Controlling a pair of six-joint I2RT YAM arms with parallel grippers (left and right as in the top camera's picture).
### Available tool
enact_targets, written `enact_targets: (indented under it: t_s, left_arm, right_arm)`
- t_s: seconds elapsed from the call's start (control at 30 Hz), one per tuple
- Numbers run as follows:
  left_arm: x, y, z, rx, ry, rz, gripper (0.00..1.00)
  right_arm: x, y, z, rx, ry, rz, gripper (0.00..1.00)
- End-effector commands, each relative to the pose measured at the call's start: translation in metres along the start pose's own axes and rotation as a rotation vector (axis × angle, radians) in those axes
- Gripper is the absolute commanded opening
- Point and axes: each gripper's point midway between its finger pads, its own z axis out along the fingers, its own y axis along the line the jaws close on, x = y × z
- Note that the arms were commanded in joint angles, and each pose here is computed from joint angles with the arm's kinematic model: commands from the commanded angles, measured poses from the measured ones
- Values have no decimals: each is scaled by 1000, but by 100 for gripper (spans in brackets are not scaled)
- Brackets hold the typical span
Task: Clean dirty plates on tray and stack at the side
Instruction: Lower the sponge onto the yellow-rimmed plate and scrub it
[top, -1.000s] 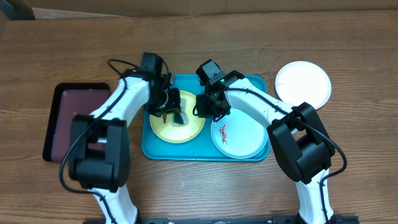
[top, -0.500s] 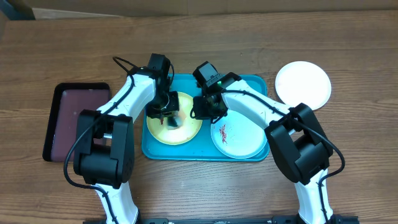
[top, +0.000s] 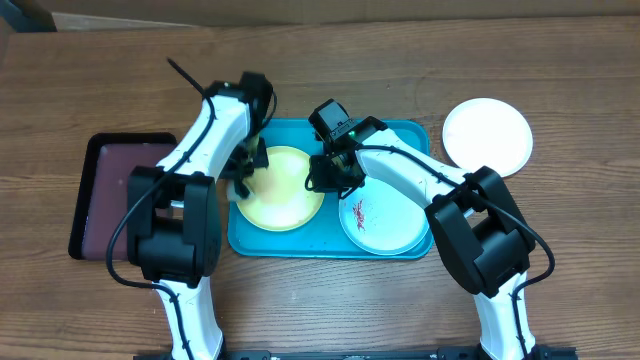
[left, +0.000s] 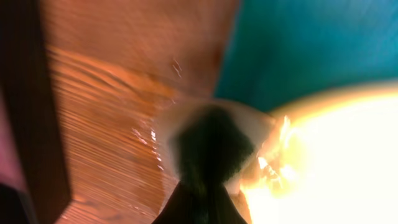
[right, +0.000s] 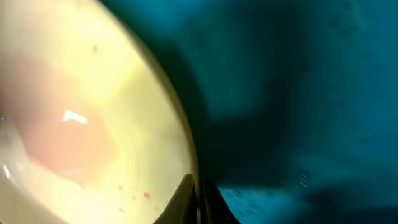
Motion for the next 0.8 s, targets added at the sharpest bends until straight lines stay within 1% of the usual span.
enact_targets:
  t_s: [0.0, 0.03, 0.1, 0.13, 0.2, 0.23, 0.43, 0.6, 0.67, 0.77]
  left_arm:
    - [-29, 0, -32, 100, -83, -83, 4]
    - [-29, -15, -37, 187, -73, -43, 4]
    - [-19, -53, -49, 412, -33, 94, 4]
    - [-13, -66, -52, 487, -13, 126, 4]
    - [-3, -84, -54, 578, 18, 161, 4]
    - [1, -89, -52, 594, 28, 169, 4]
    - [32, -110, -19, 575, 73, 212, 4]
    - [52, -108, 10, 535, 115, 208, 5]
    - [52, -97, 20, 463, 110, 179, 4]
    - [42, -65, 33, 273, 68, 119, 4]
  right_arm:
    - [-6, -16, 0, 62, -23, 13, 4]
    - [-6, -16, 0, 62, -23, 13, 4]
    - [-6, -16, 0, 61, -24, 12, 4]
    - [-6, -16, 0, 60, -25, 12, 4]
    - [-7, -16, 0, 60, -26, 12, 4]
    - [-7, -16, 0, 60, -26, 12, 4]
    - [-7, -16, 0, 60, -26, 12, 4]
    - [-6, -16, 0, 60, -26, 12, 4]
    - [-6, -16, 0, 60, -26, 12, 4]
    - [-6, -16, 0, 60, -26, 12, 4]
